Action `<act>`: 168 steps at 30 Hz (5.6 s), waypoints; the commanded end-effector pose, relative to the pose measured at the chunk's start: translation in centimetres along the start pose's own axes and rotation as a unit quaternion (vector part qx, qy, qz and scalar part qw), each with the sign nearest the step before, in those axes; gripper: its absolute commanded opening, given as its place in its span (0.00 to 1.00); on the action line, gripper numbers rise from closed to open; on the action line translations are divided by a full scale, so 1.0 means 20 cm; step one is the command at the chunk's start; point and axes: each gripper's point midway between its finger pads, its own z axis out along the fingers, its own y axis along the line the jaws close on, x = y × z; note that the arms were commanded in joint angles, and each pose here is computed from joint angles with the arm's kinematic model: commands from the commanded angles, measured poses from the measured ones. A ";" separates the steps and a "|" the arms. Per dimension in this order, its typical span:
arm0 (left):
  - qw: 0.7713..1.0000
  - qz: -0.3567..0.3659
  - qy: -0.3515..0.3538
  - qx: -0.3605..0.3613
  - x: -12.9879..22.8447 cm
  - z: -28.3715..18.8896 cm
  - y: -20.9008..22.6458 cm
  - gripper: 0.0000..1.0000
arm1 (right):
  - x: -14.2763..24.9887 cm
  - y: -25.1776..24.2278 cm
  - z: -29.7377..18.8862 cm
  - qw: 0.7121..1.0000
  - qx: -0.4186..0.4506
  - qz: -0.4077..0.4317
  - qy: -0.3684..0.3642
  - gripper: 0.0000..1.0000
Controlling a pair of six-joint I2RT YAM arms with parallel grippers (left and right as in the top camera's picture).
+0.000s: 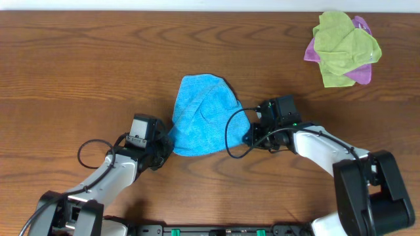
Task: Fold the cloth
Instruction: 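Grasp the blue cloth's left and right edges with both grippers, then lift the blue cloth with both grippers and stretch it apart upward, then lower the stretched blue cloth flat onto the table with both grippers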
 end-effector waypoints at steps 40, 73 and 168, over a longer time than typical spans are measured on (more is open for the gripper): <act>0.954 0.165 0.195 0.158 0.30 -0.23 -0.35 0.06 | 0.22 0.24 -0.78 0.991 0.007 -0.045 -0.127 0.01; 0.957 0.204 -0.060 0.198 -0.26 -0.49 -0.91 0.06 | -0.61 0.40 -0.80 0.947 -0.020 -0.094 -0.305 0.01; 0.957 0.252 0.131 -0.062 0.04 -0.58 -0.05 0.06 | -0.13 0.41 -0.62 0.979 0.138 -0.141 -0.045 0.02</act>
